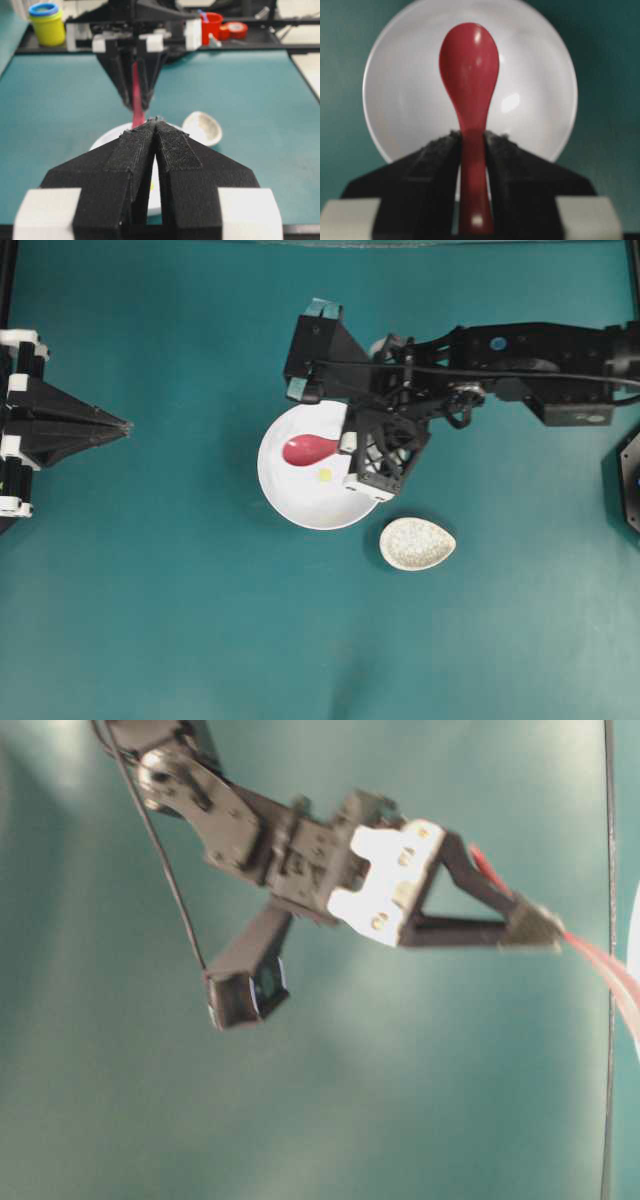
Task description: Scoop the yellow hexagonal prism block from the bowl with a spoon using the right arm.
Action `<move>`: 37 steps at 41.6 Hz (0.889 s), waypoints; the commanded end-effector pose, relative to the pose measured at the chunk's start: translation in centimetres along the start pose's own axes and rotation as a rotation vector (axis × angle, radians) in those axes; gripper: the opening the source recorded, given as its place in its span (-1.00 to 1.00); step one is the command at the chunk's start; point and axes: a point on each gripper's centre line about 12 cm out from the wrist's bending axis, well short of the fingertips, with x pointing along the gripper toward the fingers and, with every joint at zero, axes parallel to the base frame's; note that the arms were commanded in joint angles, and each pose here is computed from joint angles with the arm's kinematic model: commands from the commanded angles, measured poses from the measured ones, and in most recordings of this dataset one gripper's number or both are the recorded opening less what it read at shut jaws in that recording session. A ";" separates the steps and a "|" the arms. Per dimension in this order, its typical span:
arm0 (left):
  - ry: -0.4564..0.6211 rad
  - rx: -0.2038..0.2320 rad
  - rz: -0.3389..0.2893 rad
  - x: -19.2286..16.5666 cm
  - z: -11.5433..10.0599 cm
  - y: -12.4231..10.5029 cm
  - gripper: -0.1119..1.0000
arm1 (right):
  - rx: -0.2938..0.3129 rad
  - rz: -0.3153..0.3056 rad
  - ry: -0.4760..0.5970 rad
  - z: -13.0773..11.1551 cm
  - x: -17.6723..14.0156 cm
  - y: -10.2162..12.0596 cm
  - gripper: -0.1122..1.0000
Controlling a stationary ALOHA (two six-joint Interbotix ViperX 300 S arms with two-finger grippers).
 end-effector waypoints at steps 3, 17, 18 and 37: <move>-0.017 0.003 -0.002 0.2 0.7 0.0 -0.79 | 0.010 -0.001 0.030 -0.4 -1.6 0.3 -0.39; -0.017 0.003 0.000 0.2 0.7 0.0 -0.79 | 0.023 -0.021 0.124 -2.5 -0.3 -0.3 -0.39; -0.015 0.003 -0.002 0.1 0.6 0.0 -0.79 | 0.024 -0.023 0.132 -2.8 -0.1 -0.4 -0.39; -0.022 0.003 -0.001 0.1 0.7 0.0 -0.79 | 0.038 -0.026 0.120 -3.1 1.9 -0.7 -0.39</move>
